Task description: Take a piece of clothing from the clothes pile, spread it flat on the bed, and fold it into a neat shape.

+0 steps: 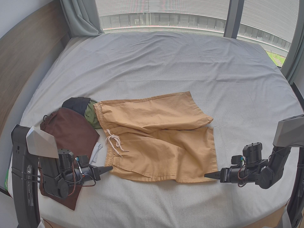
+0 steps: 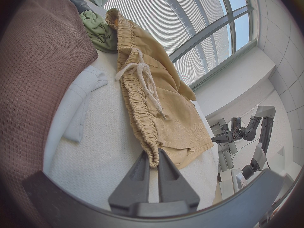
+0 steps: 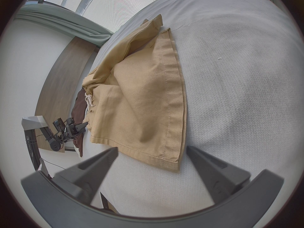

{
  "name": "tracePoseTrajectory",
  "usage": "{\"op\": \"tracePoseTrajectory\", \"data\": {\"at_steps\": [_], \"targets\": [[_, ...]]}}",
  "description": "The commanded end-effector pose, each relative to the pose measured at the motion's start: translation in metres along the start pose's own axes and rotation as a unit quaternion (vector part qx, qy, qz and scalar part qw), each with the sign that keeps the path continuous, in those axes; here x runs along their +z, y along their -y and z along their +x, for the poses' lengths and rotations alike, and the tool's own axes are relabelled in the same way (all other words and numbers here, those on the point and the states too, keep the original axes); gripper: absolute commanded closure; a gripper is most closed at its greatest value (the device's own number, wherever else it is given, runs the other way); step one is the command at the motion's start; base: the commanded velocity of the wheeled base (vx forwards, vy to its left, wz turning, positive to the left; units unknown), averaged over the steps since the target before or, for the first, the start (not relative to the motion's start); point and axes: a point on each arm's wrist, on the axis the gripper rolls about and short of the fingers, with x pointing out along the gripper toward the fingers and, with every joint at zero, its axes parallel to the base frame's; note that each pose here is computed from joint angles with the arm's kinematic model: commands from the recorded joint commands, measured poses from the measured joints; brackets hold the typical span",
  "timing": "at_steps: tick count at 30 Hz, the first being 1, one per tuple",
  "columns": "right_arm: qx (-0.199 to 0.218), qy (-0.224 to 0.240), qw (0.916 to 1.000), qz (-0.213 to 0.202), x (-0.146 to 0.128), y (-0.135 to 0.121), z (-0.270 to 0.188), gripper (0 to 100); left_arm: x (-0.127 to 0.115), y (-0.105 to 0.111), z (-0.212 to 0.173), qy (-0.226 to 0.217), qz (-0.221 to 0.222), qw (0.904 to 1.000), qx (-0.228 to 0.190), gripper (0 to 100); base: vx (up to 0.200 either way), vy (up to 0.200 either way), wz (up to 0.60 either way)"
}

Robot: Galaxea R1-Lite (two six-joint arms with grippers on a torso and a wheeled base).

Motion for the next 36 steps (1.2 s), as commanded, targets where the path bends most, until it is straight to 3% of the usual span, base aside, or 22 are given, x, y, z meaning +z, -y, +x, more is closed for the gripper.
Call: {"op": "tracePoseTrajectory", "data": {"at_steps": [1,19,22,28,36], "targets": [[-0.001,-0.003,1.0,0.002,-0.001,0.001,0.001,100,0.0,0.0,0.0,0.0,0.0,1.0,0.0,100,0.0,0.0,0.0],[-0.001,-0.006,1.0,-0.007,-0.003,-0.002,-0.001,100,-0.001,0.003,-0.013,-0.003,0.001,1.0,0.005,100,0.0,0.0,0.0],[0.0,-0.012,0.9997,-0.02,-0.006,-0.004,-0.001,100,-0.001,0.01,-0.027,-0.006,-0.007,0.9999,0.006,100,0.0,0.0,0.0],[0.0,-0.02,0.9977,-0.064,-0.011,-0.003,-0.004,100,-0.003,0.018,-0.044,-0.02,-0.006,0.9991,-0.038,100,0.0,0.0,0.0],[-0.003,-0.035,0.9949,-0.095,-0.02,-0.002,-0.008,100,-0.008,0.017,-0.052,-0.024,0.026,0.9988,-0.033,100,0.0,0.0,0.0]]}}
